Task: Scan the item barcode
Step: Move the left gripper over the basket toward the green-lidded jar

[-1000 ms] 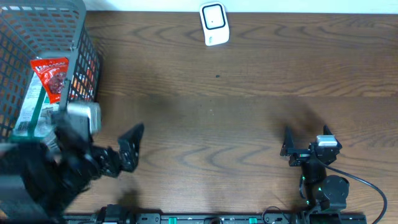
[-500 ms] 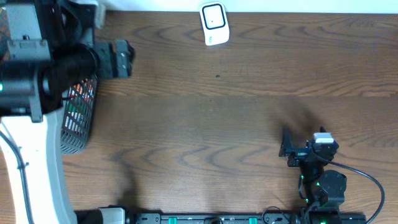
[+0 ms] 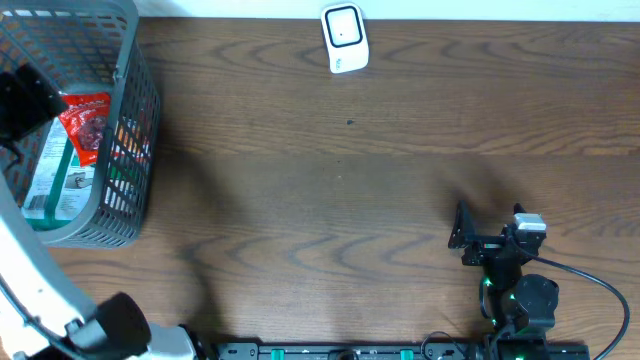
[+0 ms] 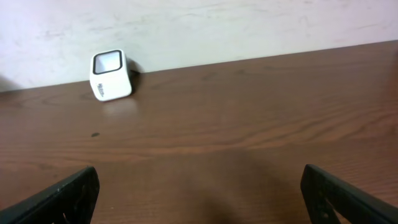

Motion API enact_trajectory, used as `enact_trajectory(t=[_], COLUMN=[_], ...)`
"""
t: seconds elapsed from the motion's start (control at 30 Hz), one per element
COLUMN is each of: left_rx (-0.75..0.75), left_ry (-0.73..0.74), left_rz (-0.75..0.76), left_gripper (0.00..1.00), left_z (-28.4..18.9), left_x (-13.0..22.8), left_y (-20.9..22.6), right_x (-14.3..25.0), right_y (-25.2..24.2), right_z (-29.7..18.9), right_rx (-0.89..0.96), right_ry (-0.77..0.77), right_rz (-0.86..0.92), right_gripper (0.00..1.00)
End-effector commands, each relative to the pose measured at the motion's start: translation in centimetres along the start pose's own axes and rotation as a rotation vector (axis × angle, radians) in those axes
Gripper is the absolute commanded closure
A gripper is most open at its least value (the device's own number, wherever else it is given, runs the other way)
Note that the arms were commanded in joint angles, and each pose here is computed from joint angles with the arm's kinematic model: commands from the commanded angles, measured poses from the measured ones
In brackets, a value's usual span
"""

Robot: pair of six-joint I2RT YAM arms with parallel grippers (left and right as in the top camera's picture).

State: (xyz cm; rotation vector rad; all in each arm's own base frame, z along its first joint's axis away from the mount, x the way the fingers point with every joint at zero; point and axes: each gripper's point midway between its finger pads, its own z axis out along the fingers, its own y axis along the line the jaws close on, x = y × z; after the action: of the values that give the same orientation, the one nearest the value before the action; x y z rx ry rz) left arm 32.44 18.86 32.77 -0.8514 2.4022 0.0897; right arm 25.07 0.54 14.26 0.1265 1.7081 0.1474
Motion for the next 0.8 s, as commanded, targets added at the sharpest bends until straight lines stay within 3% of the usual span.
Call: enact_trajectory(t=[0.0,0.1,0.43,0.77], left_rx=[-0.045,-0.058,-0.078,-0.037], left_ry=[0.111,0.27,0.563,0.671], left_rz=[-0.033,0.011,0.032,0.033], left_gripper=[0.0,0.0,0.02,0.02], left_z=[3.7,6.9,13.5,16.4], left_x=[0.9,3.1,7.8,11.3], left_y=[1.8,2.2,3.2,2.9], right_x=[0.0,0.0,0.1,0.2], right_y=[0.0,0.0,0.0,0.0], right_z=[0.0,0.0,0.0,0.0], right_rx=[-0.004,-0.004,-0.003,-0.002], right_ry=[0.0,-0.001,0.003,0.008], right_rz=[0.019,0.019,0.019,0.02], right_gripper=[0.01,0.01,0.01,0.01])
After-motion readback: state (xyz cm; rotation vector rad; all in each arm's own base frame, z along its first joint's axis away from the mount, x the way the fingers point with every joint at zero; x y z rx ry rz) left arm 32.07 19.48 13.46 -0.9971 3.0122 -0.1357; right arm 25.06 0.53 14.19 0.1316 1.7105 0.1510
